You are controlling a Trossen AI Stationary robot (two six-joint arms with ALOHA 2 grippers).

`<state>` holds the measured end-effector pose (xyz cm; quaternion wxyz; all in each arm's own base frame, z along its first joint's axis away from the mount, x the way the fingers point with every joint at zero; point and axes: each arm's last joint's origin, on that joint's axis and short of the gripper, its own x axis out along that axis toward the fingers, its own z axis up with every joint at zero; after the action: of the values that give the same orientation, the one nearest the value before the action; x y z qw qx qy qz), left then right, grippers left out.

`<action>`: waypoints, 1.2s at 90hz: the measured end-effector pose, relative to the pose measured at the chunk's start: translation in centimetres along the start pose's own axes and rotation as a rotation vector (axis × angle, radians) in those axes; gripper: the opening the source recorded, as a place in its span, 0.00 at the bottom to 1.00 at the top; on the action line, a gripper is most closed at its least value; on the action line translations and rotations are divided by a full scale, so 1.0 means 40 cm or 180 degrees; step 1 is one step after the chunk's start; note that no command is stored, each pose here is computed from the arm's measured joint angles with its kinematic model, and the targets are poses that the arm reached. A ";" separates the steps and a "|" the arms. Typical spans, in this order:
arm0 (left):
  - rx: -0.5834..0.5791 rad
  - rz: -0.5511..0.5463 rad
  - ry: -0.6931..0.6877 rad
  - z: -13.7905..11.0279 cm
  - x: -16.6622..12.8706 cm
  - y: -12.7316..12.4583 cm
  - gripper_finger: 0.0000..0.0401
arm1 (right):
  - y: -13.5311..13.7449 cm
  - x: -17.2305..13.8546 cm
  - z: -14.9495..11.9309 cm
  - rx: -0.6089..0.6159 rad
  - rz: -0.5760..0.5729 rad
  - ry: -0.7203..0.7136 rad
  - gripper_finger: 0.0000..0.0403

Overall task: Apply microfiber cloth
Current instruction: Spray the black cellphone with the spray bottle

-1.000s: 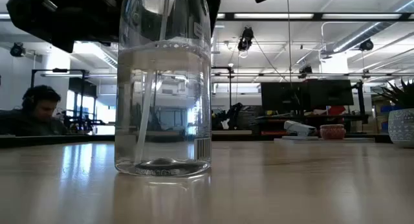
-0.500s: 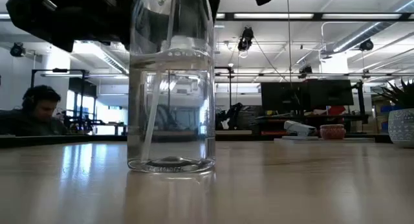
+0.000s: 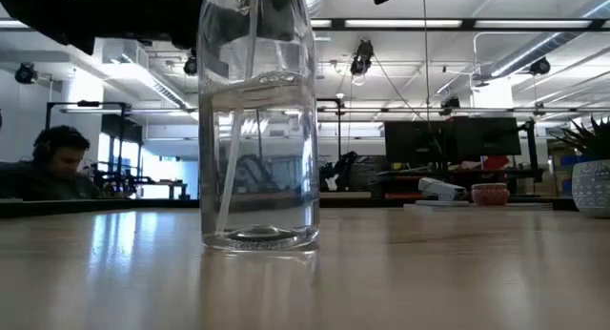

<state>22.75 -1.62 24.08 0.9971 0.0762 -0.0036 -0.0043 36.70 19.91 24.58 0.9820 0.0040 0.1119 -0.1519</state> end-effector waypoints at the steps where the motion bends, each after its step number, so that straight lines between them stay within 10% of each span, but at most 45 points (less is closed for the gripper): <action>1: 0.0055 0.0004 -0.0011 0.002 -0.001 0.000 0.04 | 0.000 0.000 0.001 -0.0008 0.0003 -0.0001 0.58; 52: 0.4404 0.0710 0.1287 0.010 -0.039 0.033 0.03 | 0.000 0.011 0.019 -0.0091 0.0283 0.0019 0.82; 108: 0.6299 0.0667 0.1167 0.049 -0.037 -0.029 0.03 | -0.005 0.017 0.018 -0.0077 0.0297 0.0047 0.78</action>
<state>21.23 -3.07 25.82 0.4666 0.8674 0.1409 0.0999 37.42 19.47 25.14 0.9872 -0.0015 0.1207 -0.1046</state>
